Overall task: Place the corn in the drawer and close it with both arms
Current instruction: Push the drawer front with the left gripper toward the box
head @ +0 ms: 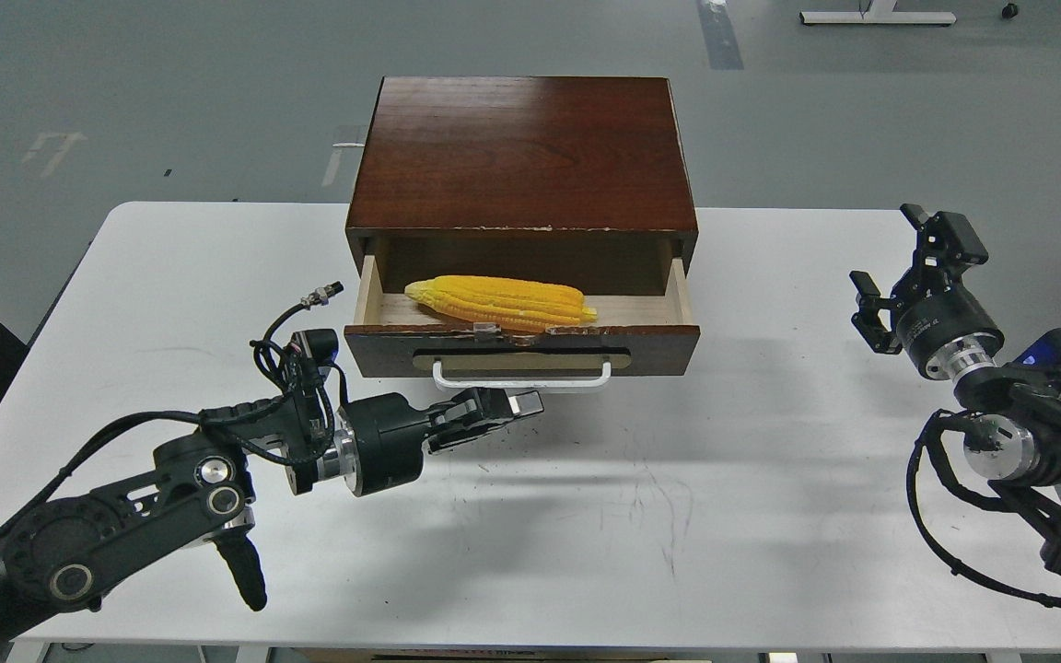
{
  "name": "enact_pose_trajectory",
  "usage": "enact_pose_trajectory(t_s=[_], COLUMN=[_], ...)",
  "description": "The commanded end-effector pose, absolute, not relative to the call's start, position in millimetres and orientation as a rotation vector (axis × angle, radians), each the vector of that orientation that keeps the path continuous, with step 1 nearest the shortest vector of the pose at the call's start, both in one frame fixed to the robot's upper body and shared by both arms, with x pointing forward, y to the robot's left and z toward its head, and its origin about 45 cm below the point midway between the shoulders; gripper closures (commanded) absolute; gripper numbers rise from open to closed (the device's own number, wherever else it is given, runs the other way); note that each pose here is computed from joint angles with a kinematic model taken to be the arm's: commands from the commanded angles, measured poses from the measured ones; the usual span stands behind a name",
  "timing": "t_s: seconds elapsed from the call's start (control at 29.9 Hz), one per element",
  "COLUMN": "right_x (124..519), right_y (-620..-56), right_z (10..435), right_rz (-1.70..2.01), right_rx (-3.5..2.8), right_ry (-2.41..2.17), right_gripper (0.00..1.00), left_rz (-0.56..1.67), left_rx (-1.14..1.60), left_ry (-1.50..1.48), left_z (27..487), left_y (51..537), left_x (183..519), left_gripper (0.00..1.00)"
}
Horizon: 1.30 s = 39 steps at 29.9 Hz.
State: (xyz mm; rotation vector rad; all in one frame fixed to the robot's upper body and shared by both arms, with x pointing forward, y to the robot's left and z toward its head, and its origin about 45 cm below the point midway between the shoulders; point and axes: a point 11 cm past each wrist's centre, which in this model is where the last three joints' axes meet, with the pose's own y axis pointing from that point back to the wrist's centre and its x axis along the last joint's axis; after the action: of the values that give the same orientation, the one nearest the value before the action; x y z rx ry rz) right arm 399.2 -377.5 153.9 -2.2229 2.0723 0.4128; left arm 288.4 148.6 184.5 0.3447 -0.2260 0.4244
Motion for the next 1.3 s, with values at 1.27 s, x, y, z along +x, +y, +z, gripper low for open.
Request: enact_pose_trajectory(t_s=[1.27], right_x=[389.6], right_y=[-380.1], right_z=[142.9], right_rz=[0.446], right_rx=[-2.222], right_ry=[2.089], right_gripper=[0.00], left_rz=[0.537], left_rx=[0.293], left_ry=[-0.094], left_z=[182.9], left_y=[147.1], left_x=[321.3], left_gripper=[1.00])
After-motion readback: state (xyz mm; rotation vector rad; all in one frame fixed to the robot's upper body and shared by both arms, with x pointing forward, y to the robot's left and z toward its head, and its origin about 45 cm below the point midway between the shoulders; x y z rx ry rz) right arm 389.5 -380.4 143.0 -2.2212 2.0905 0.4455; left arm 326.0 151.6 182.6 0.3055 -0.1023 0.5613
